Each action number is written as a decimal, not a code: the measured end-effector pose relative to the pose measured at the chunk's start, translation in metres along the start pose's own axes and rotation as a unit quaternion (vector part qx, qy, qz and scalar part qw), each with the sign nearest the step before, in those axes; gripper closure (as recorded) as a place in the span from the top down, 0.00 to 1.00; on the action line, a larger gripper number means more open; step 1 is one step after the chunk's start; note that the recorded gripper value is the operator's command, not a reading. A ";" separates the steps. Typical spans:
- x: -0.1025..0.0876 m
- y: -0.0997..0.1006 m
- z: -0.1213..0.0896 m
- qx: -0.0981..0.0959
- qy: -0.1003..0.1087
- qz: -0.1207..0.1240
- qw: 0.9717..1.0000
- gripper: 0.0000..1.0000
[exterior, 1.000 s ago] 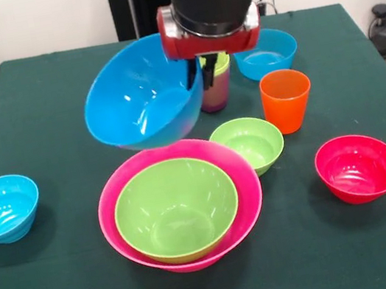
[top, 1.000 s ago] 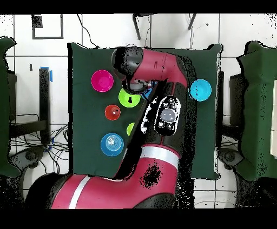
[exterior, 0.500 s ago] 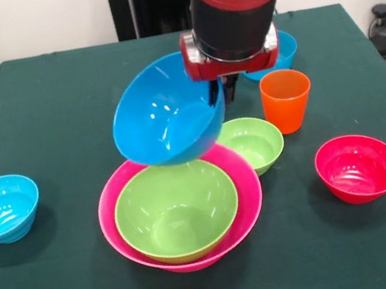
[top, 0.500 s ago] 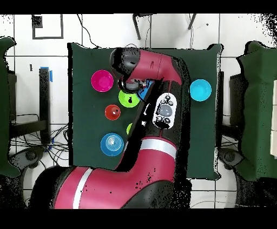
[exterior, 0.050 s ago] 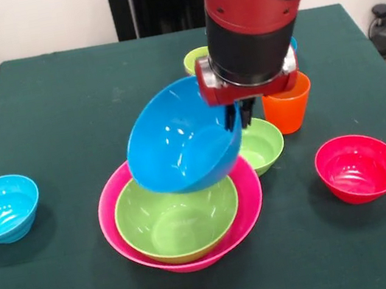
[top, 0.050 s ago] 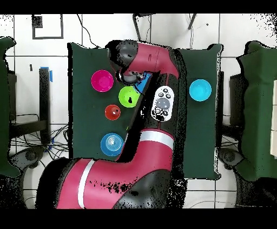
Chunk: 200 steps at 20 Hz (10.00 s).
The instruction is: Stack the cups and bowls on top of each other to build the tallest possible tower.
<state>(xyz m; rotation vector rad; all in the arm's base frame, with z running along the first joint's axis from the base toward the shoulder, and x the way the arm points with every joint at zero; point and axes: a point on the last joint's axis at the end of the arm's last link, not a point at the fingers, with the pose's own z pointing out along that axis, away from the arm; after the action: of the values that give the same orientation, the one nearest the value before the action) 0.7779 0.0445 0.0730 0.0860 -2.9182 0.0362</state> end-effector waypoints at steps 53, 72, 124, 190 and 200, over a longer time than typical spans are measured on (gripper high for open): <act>0.069 0.015 -0.027 0.241 -0.067 -0.111 0.962 0.00; 0.118 -0.020 -0.001 0.293 -0.062 -0.115 0.947 0.00; 0.076 -0.008 0.064 0.263 -0.123 -0.128 0.948 0.00; 0.068 0.035 0.121 0.234 -0.242 -0.071 0.939 0.00; 0.065 0.026 0.120 0.234 -0.250 -0.067 0.937 0.00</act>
<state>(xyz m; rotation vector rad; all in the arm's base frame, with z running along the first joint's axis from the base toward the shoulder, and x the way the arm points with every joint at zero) 0.6869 0.0636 -0.0306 0.4289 -3.3236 0.7977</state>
